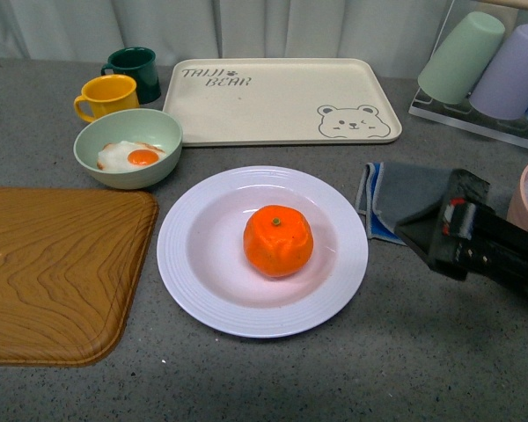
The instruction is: Place orange and plate with both arms
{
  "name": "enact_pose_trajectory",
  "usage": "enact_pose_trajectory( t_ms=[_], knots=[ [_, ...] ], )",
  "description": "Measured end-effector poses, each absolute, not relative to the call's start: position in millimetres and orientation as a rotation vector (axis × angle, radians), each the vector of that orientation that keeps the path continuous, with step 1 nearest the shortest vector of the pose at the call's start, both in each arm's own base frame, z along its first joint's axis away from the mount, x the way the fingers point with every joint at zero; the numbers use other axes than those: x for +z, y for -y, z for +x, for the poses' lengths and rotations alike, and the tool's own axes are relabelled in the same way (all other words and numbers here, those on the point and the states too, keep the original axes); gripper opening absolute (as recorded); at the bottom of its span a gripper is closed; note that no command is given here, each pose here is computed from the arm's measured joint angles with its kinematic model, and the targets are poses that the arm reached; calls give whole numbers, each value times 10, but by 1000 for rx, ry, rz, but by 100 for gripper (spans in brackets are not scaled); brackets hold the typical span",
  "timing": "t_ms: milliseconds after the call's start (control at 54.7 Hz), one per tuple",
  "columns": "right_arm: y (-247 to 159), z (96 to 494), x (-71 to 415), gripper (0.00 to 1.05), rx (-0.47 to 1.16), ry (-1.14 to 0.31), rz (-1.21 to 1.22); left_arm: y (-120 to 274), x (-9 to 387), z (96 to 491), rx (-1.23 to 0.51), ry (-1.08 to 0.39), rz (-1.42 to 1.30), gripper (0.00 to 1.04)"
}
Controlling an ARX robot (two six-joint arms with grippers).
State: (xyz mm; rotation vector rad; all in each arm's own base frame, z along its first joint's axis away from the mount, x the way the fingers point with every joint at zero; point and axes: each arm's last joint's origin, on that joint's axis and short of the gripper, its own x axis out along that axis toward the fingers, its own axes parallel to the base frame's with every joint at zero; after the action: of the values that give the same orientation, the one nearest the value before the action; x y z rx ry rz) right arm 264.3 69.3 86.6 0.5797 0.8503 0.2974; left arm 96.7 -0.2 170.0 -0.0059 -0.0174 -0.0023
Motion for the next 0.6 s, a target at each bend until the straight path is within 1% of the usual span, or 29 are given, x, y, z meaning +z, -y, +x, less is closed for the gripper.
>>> enact_pose_trajectory(
  t_ms=[73, 146, 274, 421, 604],
  knots=[
    [-711, 2839, 794, 95, 318, -908, 687, 2, 1700, 967, -2, 17, -6, 98],
    [-729, 2936, 735, 95, 325, -963, 735, 2, 1700, 967, -2, 17, -6, 98],
    [-772, 3093, 652, 95, 324, -1046, 760, 2, 1700, 967, -2, 17, -6, 98],
    [-826, 3266, 604, 95, 322, -1101, 778, 2, 1700, 967, -2, 17, -5, 98],
    [-892, 3386, 537, 95, 335, -1163, 799, 2, 1700, 967, -2, 17, -5, 98]
  ],
)
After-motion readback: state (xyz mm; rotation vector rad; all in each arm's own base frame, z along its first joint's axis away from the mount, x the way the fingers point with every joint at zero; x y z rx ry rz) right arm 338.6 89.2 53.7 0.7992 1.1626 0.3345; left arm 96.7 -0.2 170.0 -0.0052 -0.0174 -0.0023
